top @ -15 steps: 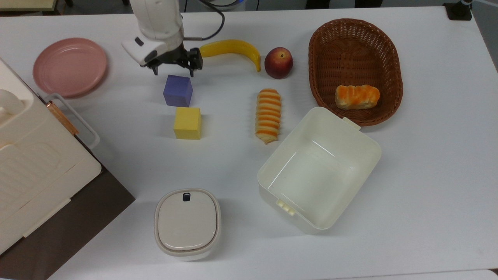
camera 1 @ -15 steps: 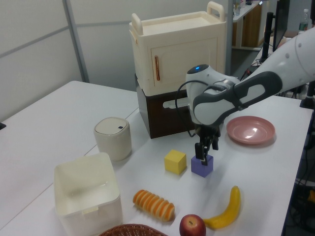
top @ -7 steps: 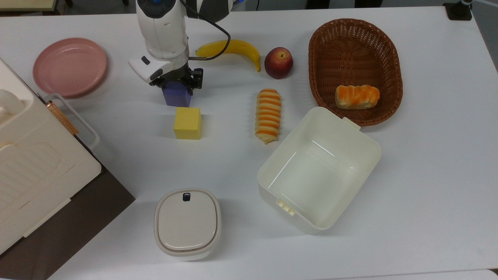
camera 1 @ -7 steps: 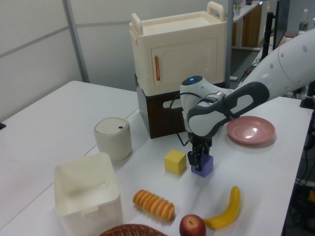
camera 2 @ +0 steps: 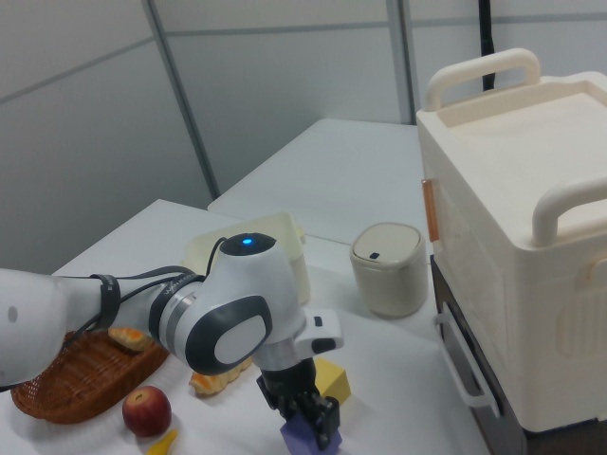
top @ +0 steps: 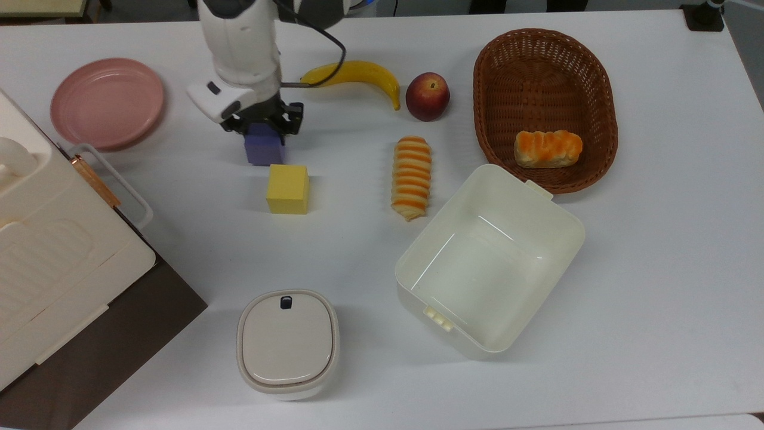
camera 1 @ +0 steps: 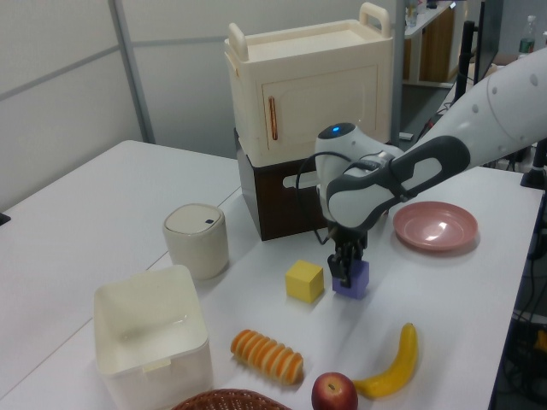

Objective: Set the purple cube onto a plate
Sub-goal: 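Carry the purple cube over the pink plate and lower it, then open the gripper to release the cube onto the plate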

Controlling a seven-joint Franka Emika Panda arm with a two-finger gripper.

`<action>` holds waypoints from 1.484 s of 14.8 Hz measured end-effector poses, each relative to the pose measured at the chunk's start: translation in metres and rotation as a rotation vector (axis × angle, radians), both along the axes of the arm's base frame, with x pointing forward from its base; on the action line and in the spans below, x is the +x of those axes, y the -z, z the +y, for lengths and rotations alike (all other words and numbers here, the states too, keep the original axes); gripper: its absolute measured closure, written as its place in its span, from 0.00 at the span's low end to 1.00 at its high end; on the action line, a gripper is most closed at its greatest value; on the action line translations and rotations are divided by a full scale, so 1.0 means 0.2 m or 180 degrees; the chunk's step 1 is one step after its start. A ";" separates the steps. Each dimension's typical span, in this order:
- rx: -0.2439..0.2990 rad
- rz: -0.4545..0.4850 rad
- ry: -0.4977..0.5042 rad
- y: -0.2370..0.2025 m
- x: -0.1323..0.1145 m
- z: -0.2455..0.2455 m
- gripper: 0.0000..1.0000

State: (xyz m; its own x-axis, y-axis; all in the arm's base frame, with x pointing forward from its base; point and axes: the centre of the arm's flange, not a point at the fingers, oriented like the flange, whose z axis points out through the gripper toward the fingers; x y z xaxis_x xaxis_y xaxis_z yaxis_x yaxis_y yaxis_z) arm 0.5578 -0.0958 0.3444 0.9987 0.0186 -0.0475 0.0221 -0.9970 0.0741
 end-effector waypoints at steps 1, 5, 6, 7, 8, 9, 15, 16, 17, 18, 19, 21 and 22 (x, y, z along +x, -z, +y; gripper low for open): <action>0.0002 -0.0003 -0.0030 -0.03 -0.01 -0.06 0.42; 0.0014 0.0037 -0.0060 -0.20 -0.05 -0.33 0.42; 0.0008 0.0020 -0.0074 -0.24 -0.06 -0.40 0.42; -0.0003 0.0002 -0.0103 -0.28 -0.07 -0.51 0.42; -0.0006 0.0000 -0.0129 -0.29 -0.08 -0.57 0.42; -0.0004 0.0014 -0.0154 -0.28 -0.09 -0.62 0.42; 0.0055 0.0164 -0.0341 -0.15 -0.23 -1.04 0.42; 0.0061 0.0169 -0.0369 -0.14 -0.26 -1.10 0.42; 0.0067 0.0172 -0.0394 -0.14 -0.29 -1.16 0.42; 0.0069 0.0173 -0.0420 -0.15 -0.32 -1.21 0.42; 0.0066 0.0168 -0.0438 -0.16 -0.35 -1.26 0.42; 0.0058 0.0163 -0.0450 -0.16 -0.37 -1.33 0.42; 0.0058 0.0168 -0.0448 -0.15 -0.37 -1.34 0.41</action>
